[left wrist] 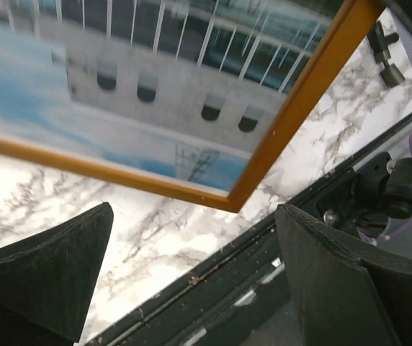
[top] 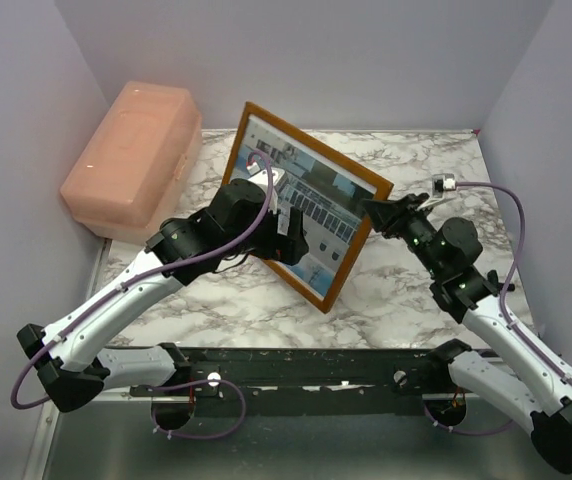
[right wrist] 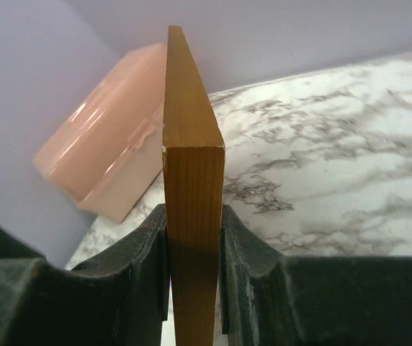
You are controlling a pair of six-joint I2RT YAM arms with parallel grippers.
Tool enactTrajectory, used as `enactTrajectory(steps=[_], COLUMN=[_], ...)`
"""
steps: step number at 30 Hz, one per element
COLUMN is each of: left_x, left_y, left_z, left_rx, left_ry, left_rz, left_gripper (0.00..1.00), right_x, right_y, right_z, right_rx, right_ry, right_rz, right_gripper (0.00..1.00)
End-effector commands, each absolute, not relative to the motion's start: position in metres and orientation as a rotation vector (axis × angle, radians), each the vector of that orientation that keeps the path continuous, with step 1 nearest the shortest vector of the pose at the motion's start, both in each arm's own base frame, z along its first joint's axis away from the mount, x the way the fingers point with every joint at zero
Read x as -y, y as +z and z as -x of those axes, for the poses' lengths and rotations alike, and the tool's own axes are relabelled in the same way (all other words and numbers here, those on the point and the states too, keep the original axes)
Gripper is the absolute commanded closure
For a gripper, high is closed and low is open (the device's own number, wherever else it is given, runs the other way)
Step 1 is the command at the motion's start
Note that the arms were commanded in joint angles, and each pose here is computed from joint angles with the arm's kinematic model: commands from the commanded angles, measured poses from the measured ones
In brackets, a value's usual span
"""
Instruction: Put the photo into the frame
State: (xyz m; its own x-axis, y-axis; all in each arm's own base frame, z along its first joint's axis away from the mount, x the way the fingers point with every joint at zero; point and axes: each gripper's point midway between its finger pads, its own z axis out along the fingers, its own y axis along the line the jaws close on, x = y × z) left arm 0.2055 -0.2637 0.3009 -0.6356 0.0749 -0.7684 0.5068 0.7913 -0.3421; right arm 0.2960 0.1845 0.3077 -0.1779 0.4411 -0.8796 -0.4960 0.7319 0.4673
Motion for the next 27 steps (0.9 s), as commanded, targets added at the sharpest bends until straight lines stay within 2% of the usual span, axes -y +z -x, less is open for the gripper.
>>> enactTrajectory(steps=[1, 6, 12, 20, 25, 27], left_x=[0.271, 0.266, 0.249, 0.233, 0.226, 0.224], left_y=[0.281, 0.234, 0.189, 0.14, 0.12, 0.113], left_z=[-0.192, -0.192, -0.201, -0.212, -0.218, -0.22], left_rx=[-2.3, -2.486, -2.652, -2.75, -2.779, -2.787], left_ry=[-0.929, -1.013, -0.938, -0.902, -0.893, -0.884], left_rz=[-0.321, -0.178, -0.055, 0.088, 0.163, 0.187], left_gripper=[0.02, 0.02, 0.02, 0.02, 0.01, 0.01], right_x=[-0.118, -0.099, -0.088, -0.078, -0.075, -0.076], right_y=[0.278, 0.218, 0.149, 0.103, 0.079, 0.068], right_z=[-0.317, -0.31, -0.29, -0.271, -0.263, -0.26], right_rx=[-1.506, -1.568, -1.64, -1.669, -1.715, -1.73], right_ry=[0.647, 0.646, 0.683, 0.685, 0.66, 0.663], right_rz=[-0.413, -0.641, -0.882, -1.027, -1.139, -1.186], right_gripper=[1.0, 1.0, 1.0, 1.0, 0.86, 0.84])
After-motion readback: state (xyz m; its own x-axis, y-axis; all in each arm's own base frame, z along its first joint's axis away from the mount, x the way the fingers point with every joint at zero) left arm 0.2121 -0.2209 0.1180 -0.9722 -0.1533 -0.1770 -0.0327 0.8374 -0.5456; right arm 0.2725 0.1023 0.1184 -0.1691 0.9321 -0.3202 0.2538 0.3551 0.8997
